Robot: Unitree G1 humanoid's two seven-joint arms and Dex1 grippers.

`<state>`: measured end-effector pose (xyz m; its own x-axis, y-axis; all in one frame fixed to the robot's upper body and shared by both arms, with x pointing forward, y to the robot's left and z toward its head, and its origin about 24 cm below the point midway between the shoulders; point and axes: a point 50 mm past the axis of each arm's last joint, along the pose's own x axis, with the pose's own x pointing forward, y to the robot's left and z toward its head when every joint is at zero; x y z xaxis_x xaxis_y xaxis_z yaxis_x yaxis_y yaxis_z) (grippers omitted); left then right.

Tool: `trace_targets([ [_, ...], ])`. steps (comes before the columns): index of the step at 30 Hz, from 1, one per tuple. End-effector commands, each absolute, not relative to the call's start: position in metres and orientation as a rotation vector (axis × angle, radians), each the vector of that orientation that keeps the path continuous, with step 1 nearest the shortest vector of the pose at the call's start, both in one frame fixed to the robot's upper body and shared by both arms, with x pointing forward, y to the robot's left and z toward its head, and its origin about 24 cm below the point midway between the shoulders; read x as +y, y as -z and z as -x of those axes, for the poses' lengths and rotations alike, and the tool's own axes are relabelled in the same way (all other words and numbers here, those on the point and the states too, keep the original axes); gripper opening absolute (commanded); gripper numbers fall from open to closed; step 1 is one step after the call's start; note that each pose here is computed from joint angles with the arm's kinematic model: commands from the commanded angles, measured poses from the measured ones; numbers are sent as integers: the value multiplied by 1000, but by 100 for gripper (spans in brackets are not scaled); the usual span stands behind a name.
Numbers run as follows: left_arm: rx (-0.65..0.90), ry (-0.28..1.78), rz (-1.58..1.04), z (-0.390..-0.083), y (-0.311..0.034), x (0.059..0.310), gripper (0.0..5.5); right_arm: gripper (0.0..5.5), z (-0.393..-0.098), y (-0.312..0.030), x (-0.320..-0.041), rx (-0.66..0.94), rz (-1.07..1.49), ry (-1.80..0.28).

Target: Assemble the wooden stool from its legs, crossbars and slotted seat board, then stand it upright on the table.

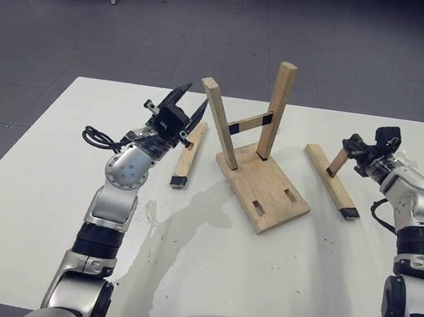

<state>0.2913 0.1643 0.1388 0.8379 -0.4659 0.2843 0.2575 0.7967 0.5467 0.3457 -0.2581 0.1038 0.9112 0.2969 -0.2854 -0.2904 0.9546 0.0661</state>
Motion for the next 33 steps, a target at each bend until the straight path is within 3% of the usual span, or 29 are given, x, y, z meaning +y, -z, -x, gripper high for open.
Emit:
trace_targets([
  [1,-405,382,-508,-292,-136,167,203,39,-343,-111,-261,320,16,-261],
  [3,-403,378,-505,-292,-135,168,203,91,-346,-135,-258,244,36,-258],
  [6,-395,372,-502,-292,-133,169,203,144,-354,-212,-244,24,84,-276],
  [9,-391,371,-503,-293,-133,169,203,144,-364,-259,-227,-106,78,-307],
  [12,-390,374,-505,-295,-132,169,203,144,-380,-249,-219,-75,70,-303],
  [16,-384,365,-505,-295,-131,171,203,144,-392,-174,-221,158,108,-257],
  [19,-363,354,-496,-296,-127,174,203,144,-380,-104,-233,395,137,-224],
  [21,-343,352,-489,-296,-123,175,203,144,-374,-89,-242,433,102,-199],
  [23,-335,345,-490,-294,-122,177,203,144,-380,-110,-235,349,35,-237],
  [26,-331,337,-488,-294,-120,178,203,144,-387,-181,-213,108,-41,-334],
  [28,-333,339,-488,-294,-120,177,203,144,-380,-218,-213,-14,-43,-338],
  [31,-333,339,-487,-293,-120,177,203,144,-363,-245,-225,-109,-51,-288],
  [33,-337,336,-483,-291,-120,177,203,144,-345,-243,-240,-111,-36,-245],
])
